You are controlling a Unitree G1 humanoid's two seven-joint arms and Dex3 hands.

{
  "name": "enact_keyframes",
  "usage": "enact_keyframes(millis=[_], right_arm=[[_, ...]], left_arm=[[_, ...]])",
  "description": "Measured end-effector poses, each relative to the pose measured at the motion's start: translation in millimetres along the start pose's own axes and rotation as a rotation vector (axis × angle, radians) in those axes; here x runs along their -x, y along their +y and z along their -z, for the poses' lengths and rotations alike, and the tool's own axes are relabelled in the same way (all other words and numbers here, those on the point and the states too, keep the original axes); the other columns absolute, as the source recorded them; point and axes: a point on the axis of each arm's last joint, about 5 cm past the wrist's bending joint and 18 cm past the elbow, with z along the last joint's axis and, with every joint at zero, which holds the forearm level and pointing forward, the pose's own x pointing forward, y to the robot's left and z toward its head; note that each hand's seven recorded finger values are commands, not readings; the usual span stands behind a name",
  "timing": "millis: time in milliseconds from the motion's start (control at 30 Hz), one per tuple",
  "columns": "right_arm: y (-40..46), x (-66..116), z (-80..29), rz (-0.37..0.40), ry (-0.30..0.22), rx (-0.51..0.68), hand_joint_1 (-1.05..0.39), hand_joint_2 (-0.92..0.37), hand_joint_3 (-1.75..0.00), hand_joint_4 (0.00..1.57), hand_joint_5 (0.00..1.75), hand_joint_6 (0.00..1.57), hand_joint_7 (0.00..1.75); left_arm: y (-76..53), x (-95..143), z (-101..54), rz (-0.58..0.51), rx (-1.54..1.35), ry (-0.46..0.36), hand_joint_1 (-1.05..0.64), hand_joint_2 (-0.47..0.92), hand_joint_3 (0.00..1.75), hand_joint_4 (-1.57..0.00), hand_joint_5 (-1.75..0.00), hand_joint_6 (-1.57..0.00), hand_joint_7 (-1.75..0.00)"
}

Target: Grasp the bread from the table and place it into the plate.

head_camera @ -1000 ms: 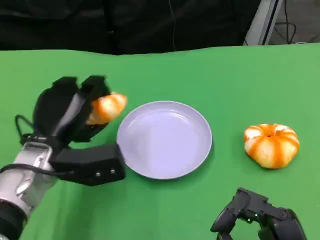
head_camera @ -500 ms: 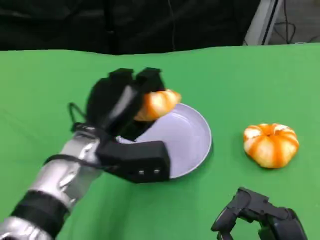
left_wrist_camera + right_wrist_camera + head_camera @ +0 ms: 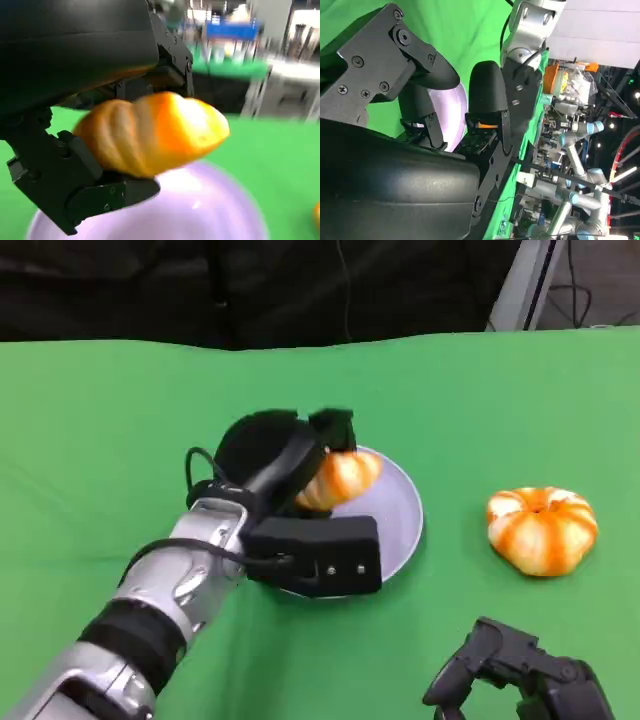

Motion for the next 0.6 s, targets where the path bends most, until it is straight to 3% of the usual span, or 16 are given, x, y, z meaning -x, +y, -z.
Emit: enact_keyframes(millis=[100, 167, 200, 367, 600], right_arm=[[0.0, 0.0, 0.0, 0.000, -0.001, 0.000, -0.10, -0.29, -1.37, 0.76, 1.57, 0.82, 1.31], [0.0, 0.0, 0.0, 0.000, -0.001, 0.000, -0.09, -0.28, -1.37, 0.76, 1.57, 0.82, 1.31], [0.0, -0.1, -0.1, 0.000, -0.002, 0.000, -0.09, -0.28, -1.37, 0.76, 1.57, 0.82, 1.31], [0.0, -0.2, -0.5, -0.001, -0.012, 0.000, -0.09, -0.28, -1.37, 0.76, 1.57, 0.82, 1.31], [-0.3, -0.7, -0.4, 0.000, -0.013, -0.002, -0.09, -0.28, -1.38, 0.76, 1.58, 0.82, 1.31]], left_arm=[[-1.9, -1, 0.2, 0.121, -0.074, 0.036, -0.49, 0.92, 0.23, -0.16, -0.49, -0.38, -0.06], [-2.4, -1, 0.1, 0.154, -0.085, 0.048, -0.82, 0.92, 0.41, -0.03, -0.10, -0.10, -0.02], [-2.2, -1, 0.5, 0.174, -0.087, 0.061, -0.86, 0.92, 0.43, -0.02, -0.05, -0.07, -0.01], [0.4, -1, 2.5, 0.242, -0.073, 0.094, -1.04, 0.92, 0.57, 0.00, 0.00, 0.00, 0.00], [10.6, 3, 7.6, 0.279, 0.034, 0.083, -1.05, 0.92, 0.62, 0.00, 0.00, 0.00, 0.00]])
